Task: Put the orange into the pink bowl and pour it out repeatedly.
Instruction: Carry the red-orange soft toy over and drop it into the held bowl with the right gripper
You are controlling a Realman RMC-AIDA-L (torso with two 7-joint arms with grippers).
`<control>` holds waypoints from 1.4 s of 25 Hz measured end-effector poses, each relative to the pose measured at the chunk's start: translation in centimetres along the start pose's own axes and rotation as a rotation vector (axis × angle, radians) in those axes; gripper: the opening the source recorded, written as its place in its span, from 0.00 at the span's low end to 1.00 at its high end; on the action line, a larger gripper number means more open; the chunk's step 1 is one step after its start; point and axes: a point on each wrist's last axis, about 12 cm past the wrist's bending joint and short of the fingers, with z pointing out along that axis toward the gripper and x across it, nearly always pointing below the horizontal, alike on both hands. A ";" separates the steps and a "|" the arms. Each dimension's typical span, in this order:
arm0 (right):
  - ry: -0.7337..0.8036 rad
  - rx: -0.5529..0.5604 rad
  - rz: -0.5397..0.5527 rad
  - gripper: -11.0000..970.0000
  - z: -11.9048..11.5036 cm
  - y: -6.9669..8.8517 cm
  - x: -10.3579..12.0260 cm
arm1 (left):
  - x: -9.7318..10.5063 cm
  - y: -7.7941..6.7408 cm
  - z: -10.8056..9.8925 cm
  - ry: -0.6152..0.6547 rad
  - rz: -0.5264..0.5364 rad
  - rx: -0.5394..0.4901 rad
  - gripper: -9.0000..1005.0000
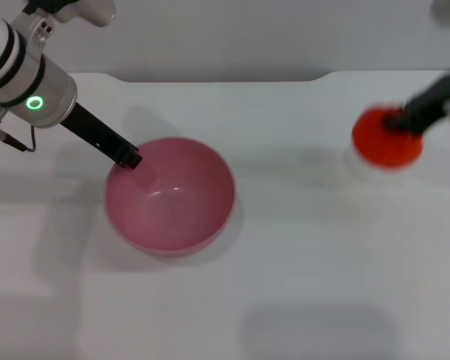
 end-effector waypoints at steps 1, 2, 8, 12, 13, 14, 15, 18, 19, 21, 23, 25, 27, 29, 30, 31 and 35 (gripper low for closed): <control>-0.039 0.029 -0.013 0.16 -1.0 0.0 -0.9 | 0.0 0.0 0.0 0.000 0.001 0.000 0.05; -0.075 0.050 -0.027 0.16 -1.9 0.2 -1.7 | 0.0 0.0 0.0 0.001 0.002 0.001 0.05; -0.285 0.014 -0.126 0.16 -5.1 2.6 -5.5 | -0.2 -0.4 0.2 0.004 0.011 0.006 0.05; -0.379 -0.085 -0.227 0.16 -5.7 5.2 -7.2 | -0.7 -0.8 0.3 0.002 0.025 0.011 0.05; -0.390 -0.112 -0.253 0.16 -5.6 5.9 -7.6 | -0.7 -0.8 0.3 0.002 0.025 0.011 0.05; -0.398 -0.139 -0.279 0.16 -5.4 6.7 -7.9 | -0.9 -0.9 0.3 -0.001 0.029 0.012 0.05; -0.404 -0.159 -0.297 0.16 -5.2 7.2 -8.1 | -0.9 -1.0 0.3 -0.002 0.030 0.012 0.05; -0.391 -0.211 -0.360 0.16 -4.1 9.1 -8.5 | -1.1 -1.0 0.3 -0.007 0.032 0.011 0.05; -0.380 -0.225 -0.380 0.16 -3.5 9.6 -8.4 | -1.1 -1.0 0.4 -0.011 0.033 0.009 0.05; -0.362 -0.247 -0.406 0.16 -2.6 10.3 -8.3 | -1.2 -1.0 0.4 -0.015 0.034 0.008 0.05; -0.340 -0.276 -0.418 0.16 -1.5 11.0 -8.2 | -1.3 -1.1 0.4 -0.020 0.035 0.007 0.05; -0.330 -0.288 -0.422 0.16 -1.0 11.3 -8.2 | -1.4 -1.2 0.5 -0.023 0.036 0.007 0.05; -0.309 -0.308 -0.437 0.16 0.1 12.1 -7.9 | -1.5 -1.3 0.6 -0.026 0.040 0.008 0.05; -0.309 -0.310 -0.437 0.18 0.3 12.2 -7.8 | -1.7 -1.5 0.8 -0.024 0.051 0.005 0.05; -0.312 -0.309 -0.432 0.19 0.4 12.1 -7.8 | -1.7 -1.5 0.8 -0.025 0.053 0.004 0.05; -0.313 -0.309 -0.430 0.20 0.4 12.1 -7.7 | -1.7 -1.6 0.8 -0.025 0.054 0.003 0.05; -0.320 -0.303 -0.421 0.34 0.3 11.9 -7.6 | -1.8 -1.6 0.8 -0.027 0.055 0.003 0.05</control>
